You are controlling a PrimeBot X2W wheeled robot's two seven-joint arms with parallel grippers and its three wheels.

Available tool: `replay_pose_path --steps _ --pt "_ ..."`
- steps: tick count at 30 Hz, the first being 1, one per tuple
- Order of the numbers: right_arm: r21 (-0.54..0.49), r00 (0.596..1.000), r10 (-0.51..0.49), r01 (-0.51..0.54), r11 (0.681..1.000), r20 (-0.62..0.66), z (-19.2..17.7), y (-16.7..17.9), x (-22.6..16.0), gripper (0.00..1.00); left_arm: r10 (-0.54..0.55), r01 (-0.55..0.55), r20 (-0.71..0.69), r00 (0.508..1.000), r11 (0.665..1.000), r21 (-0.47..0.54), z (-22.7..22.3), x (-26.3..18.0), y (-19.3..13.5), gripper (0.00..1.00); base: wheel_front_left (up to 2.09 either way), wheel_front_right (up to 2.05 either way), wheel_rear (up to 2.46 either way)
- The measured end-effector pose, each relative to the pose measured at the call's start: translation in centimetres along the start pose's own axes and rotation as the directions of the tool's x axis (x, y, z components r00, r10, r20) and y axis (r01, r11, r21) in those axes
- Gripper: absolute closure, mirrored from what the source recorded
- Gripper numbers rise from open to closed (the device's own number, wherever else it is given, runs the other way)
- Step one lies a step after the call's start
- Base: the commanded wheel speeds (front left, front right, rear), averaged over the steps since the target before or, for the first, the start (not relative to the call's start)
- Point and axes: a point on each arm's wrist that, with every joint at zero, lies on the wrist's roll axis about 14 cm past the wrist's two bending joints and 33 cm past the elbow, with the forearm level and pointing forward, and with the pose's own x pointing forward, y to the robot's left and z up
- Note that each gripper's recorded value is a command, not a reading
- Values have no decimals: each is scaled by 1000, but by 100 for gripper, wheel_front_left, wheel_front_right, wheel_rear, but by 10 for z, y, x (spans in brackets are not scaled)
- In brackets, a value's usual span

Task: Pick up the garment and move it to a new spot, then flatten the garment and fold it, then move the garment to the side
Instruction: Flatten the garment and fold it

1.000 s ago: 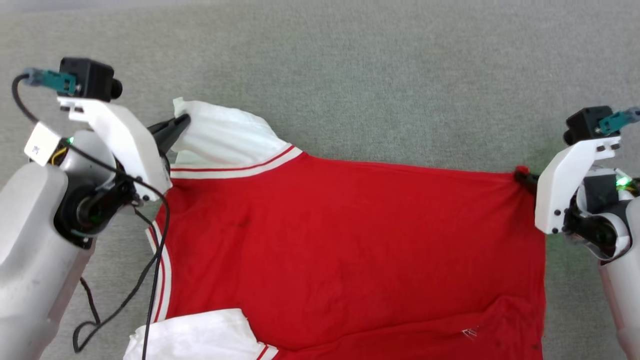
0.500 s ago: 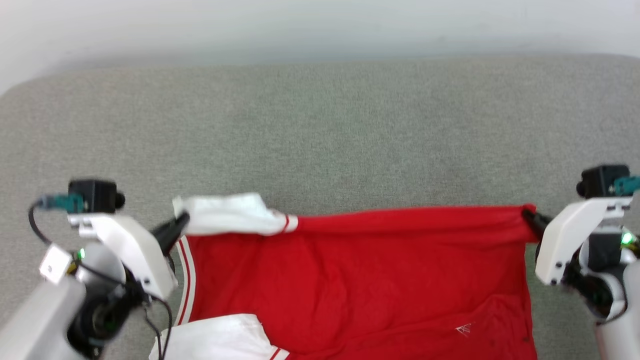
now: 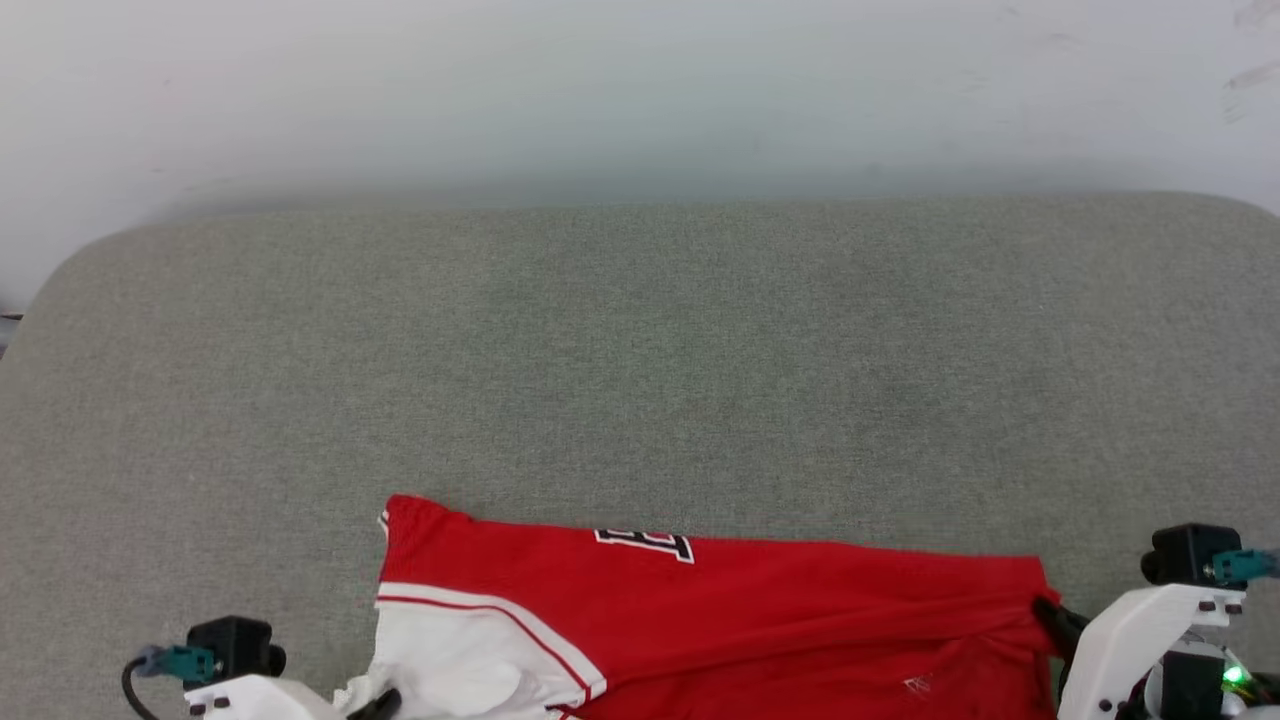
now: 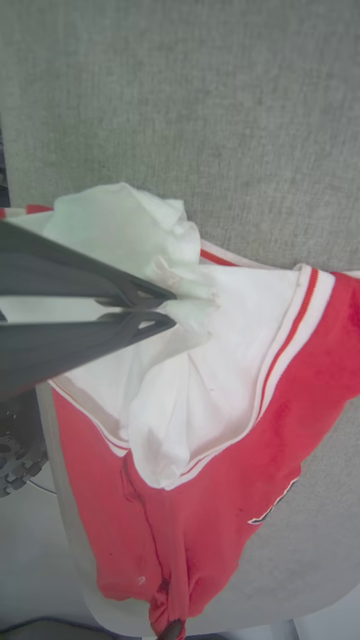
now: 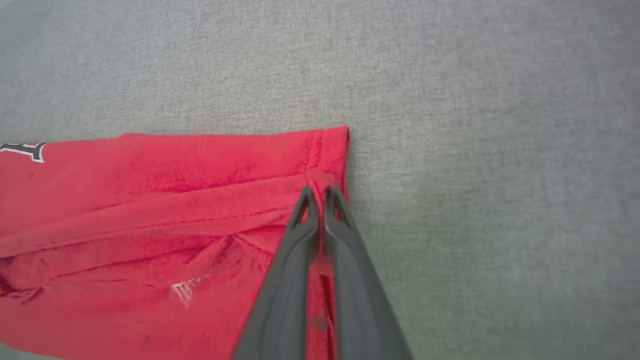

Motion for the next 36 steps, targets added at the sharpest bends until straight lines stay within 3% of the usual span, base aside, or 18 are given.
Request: replay_pose_path --steps 4,5,6,7,8,9,10,16,17,22,28,36 --pt "25 1000 -10 11 1000 -26 -20 -3 -7 100 20 -21 -43 999 999 -29 -20 -6 7 100 0 0 0" --pt "33 999 -10 11 999 -30 -24 -3 -9 94 20 -22 -48 999 999 -34 -23 -7 7 100 0 0 0" --pt "42 999 -6 8 999 -36 -29 -2 -10 75 22 -24 -49 999 999 -37 -26 -7 7 100 0 0 0" --pt "47 999 -4 6 999 -41 -34 0 -11 13 20 -22 -50 999 999 -42 -28 -6 6 75 0 0 0" --pt "53 1000 -2 4 999 -30 -36 1 -12 0 10 -13 -60 998 999 -50 -32 -6 4 53 0 0 0" --pt "59 1000 2 -1 998 -22 -37 2 -12 0 1 -5 -65 998 998 -59 -36 -5 1 4 0 0 0" --pt "57 1000 5 -5 998 -8 -37 4 -13 0 -10 6 -60 998 998 -67 -37 -4 -3 0 0 0 0" --pt "61 988 27 -37 997 154 -14 16 -22 0 -19 19 16 1000 999 -45 -28 -1 -7 0 0 0 0" --pt "50 976 35 -47 998 216 -1 20 -30 0 -30 33 90 995 999 -23 -13 -2 -13 0 0 0 0" --pt "33 965 12 -22 999 263 17 13 -41 0 -69 62 238 969 997 36 19 -7 -27 0 0 0 0" --pt "3 976 -46 46 999 212 22 -3 -47 0 -128 81 447 885 989 122 66 -19 -48 0 0 0 0" --pt "-48 996 -74 76 996 54 11 -12 -42 0 -199 -4 674 712 958 288 120 -39 -67 0 0 0 0"
